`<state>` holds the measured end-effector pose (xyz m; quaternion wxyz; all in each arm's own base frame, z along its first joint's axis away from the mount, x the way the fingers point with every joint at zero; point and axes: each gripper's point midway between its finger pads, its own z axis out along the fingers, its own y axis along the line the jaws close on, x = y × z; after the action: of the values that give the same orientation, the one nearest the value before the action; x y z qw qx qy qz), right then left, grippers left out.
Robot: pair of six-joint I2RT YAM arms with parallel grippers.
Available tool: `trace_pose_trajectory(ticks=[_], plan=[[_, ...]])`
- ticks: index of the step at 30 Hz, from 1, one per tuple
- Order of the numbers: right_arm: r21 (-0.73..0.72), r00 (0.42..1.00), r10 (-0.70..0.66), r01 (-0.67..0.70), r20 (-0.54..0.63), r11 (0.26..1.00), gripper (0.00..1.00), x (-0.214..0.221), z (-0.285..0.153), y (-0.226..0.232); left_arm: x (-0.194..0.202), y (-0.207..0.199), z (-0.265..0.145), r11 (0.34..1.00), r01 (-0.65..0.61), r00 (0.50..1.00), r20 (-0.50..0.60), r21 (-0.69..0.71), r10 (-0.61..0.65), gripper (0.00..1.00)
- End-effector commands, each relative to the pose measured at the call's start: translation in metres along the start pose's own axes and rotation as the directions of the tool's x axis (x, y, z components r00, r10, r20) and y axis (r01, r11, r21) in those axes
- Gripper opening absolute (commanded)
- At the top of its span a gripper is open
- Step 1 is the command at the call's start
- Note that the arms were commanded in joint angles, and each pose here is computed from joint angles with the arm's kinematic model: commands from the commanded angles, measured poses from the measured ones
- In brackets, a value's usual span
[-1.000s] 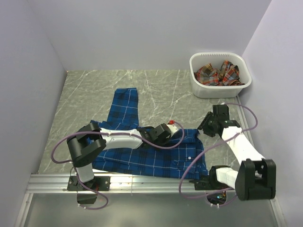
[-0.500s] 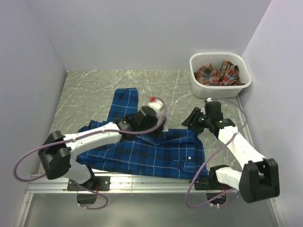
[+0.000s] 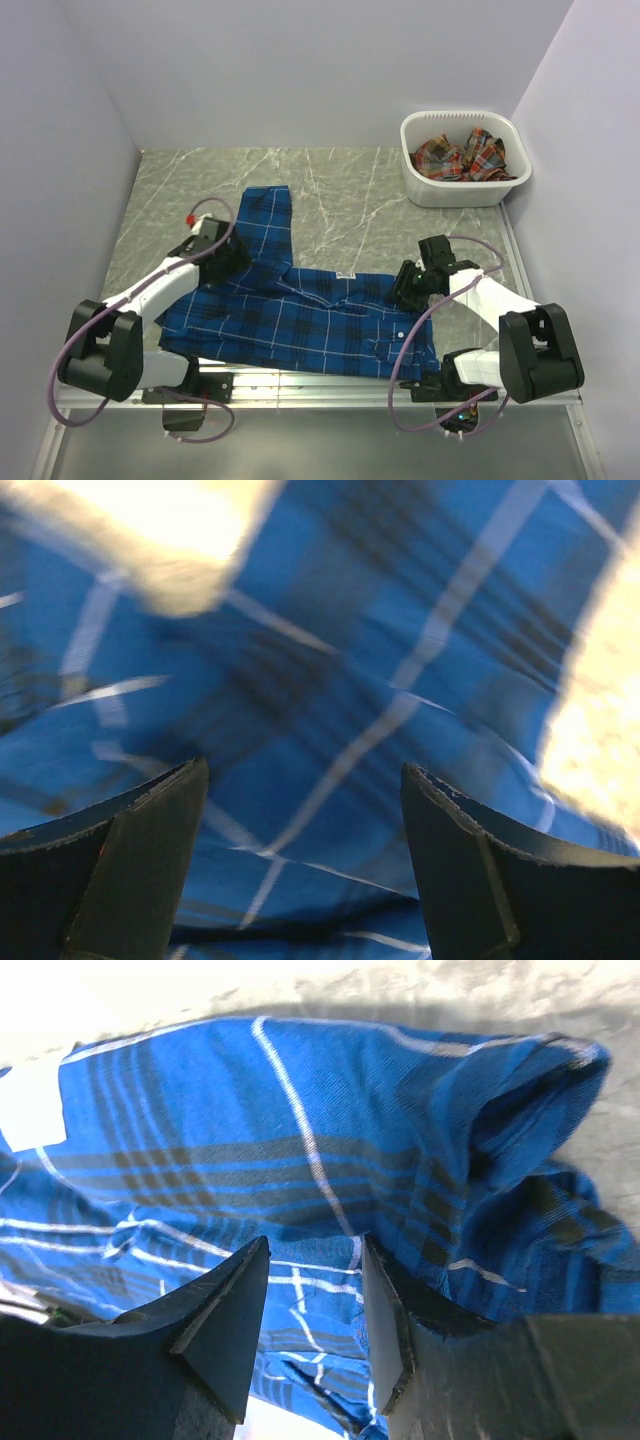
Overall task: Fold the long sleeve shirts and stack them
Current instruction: Fold the shirt
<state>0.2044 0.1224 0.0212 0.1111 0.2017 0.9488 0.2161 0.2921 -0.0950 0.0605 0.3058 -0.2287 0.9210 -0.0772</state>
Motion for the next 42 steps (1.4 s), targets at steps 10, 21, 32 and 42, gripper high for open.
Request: trace_pose_trajectory(ticks=[10, 21, 32, 42], plan=[[0.203, 0.998, -0.016, 0.004, 0.057, 0.979, 0.51, -0.027, 0.003, -0.033, -0.02, 0.096, 0.028, 0.854, 0.502, 0.856, -0.059, -0.138, -0.513, 0.83], [0.21, 0.984, -0.083, 0.049, 0.155, 0.976, 0.51, -0.08, -0.007, -0.012, -0.089, 0.089, 0.007, 0.865, 0.501, 0.865, 0.03, -0.031, -0.5, 0.89], [0.06, 0.867, -0.288, 0.289, 0.407, 0.955, 0.77, -0.099, -0.068, 0.049, -0.173, 0.008, -0.017, 0.993, 0.017, 0.977, 0.208, 0.117, -0.041, 0.99], [-0.013, 0.778, -0.35, 0.418, 0.521, 0.909, 0.81, -0.09, -0.099, 0.08, -0.19, -0.057, 0.075, 0.974, -0.199, 0.975, 0.119, 0.105, 0.186, 0.93]])
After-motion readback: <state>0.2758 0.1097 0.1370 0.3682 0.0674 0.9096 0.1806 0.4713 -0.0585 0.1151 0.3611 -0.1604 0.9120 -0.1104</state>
